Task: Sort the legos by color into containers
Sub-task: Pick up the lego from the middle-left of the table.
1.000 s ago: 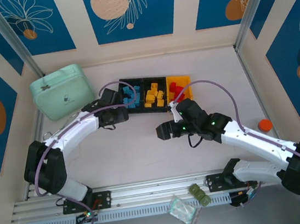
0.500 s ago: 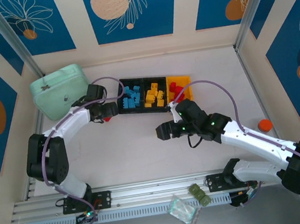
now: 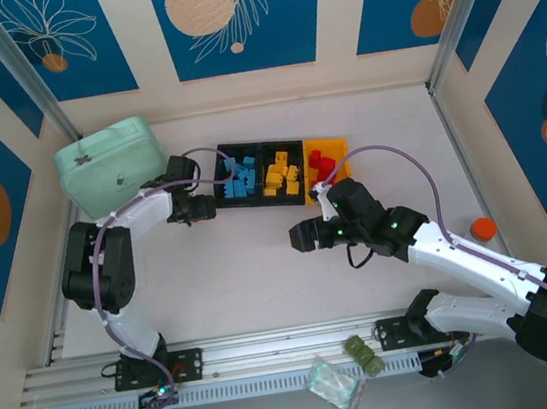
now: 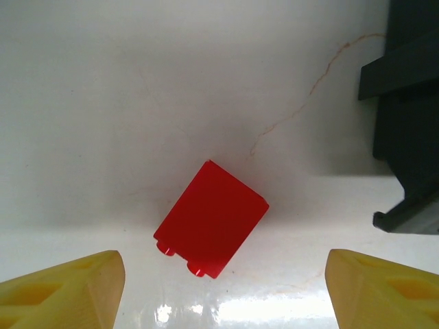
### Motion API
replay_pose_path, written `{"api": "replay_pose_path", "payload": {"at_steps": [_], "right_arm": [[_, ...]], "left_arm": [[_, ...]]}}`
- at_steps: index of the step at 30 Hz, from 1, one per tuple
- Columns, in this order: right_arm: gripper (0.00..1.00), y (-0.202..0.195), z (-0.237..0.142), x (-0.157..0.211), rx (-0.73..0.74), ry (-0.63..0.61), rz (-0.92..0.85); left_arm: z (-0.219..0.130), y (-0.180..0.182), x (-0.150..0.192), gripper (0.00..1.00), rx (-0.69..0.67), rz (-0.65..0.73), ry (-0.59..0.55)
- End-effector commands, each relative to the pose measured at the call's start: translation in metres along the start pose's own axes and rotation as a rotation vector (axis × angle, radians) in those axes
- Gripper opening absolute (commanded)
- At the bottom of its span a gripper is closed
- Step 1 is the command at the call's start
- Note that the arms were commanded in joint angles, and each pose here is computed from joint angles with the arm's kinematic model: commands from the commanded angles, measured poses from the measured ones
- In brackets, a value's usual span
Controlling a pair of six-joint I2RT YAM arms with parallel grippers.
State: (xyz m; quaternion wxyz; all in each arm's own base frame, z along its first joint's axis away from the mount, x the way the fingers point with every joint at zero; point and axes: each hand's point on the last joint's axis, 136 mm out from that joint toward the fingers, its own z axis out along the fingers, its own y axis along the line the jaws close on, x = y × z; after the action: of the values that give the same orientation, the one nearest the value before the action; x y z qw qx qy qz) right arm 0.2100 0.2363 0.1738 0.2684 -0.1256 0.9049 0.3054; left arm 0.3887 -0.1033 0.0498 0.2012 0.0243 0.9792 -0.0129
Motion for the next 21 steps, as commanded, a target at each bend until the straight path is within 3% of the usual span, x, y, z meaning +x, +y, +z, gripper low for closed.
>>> {"api": "replay_pose_path", "payload": {"at_steps": [1,14,21], "right_arm": [[0.76,-0.004,-0.001,0.007,0.003,0.016,-0.002],[0.76,-0.007,-0.003,0.008,0.013,0.015,0.013],[0.76,-0.008,-0.003,0.009,0.015,0.017,0.020]], "left_arm": [[0.004,0.010,-0.005,0.75,-0.042,0.021,0.014],[0.019,0.023,-0.006,0.72,-0.114,0.018,0.045],[0.026,0.028,-0.012,0.66,-0.124,0.010,0.072]]}}
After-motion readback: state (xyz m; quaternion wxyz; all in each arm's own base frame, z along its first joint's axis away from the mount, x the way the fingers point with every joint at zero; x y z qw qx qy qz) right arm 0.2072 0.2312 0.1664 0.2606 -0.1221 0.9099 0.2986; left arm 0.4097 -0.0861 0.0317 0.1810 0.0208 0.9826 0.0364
